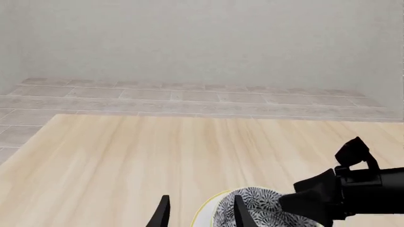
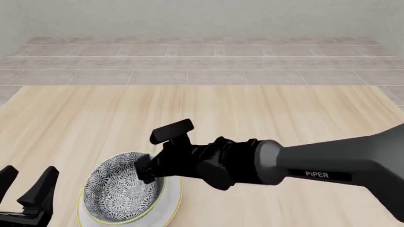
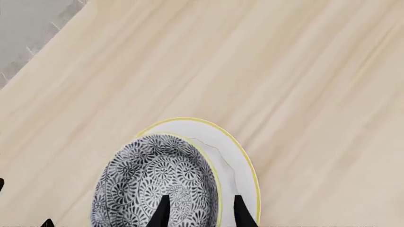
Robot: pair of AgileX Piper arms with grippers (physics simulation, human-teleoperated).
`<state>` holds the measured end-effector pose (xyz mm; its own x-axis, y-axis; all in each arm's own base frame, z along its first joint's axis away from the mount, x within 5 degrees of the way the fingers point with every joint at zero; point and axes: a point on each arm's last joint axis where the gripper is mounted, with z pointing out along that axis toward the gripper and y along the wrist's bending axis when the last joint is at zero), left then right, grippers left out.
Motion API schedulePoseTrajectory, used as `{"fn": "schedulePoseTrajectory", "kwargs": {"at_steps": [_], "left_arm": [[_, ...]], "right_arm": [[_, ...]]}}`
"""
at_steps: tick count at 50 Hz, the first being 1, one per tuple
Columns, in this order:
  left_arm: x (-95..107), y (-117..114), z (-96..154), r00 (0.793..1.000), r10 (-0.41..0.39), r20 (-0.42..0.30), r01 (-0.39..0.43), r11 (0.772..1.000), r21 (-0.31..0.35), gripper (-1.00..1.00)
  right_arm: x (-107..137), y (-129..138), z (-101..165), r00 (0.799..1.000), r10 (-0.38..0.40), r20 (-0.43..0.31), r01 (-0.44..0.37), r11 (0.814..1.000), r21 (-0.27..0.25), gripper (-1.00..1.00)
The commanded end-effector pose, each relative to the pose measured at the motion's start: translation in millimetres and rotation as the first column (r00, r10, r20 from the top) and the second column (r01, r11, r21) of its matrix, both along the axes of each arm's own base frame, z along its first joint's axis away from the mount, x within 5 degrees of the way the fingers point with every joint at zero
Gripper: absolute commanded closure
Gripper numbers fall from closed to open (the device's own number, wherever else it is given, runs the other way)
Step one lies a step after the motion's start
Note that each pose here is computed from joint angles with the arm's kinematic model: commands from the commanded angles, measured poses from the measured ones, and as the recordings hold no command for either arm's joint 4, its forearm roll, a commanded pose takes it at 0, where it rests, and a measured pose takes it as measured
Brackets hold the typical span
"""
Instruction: Put the bowl on the plate.
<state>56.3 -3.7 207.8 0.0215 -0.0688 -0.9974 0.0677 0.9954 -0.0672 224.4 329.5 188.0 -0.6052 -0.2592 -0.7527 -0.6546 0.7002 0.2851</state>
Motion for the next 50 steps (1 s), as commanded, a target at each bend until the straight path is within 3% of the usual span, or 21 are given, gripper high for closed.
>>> {"fn": "schedulePoseTrajectory", "kwargs": {"at_steps": [1,20,50], "left_arm": [[0.0,-0.3,0.3,1.0,-0.005,0.002,0.005,1.0,0.002,-1.0],[-0.1,-0.9,0.6,1.0,-0.016,0.004,0.016,1.0,0.006,-1.0],[-1.1,-2.0,6.1,0.999,-0.038,0.015,0.037,0.999,0.014,-1.0]], "right_arm": [[-0.6,-6.5,20.5,1.0,0.009,0.028,-0.009,1.0,-0.001,-1.0],[1.3,-28.9,60.9,0.996,-0.002,0.088,0.001,1.0,0.012,-1.0],[-25.7,-64.0,101.1,0.988,-0.012,0.152,-0.004,0.995,0.1,-1.0]]}}
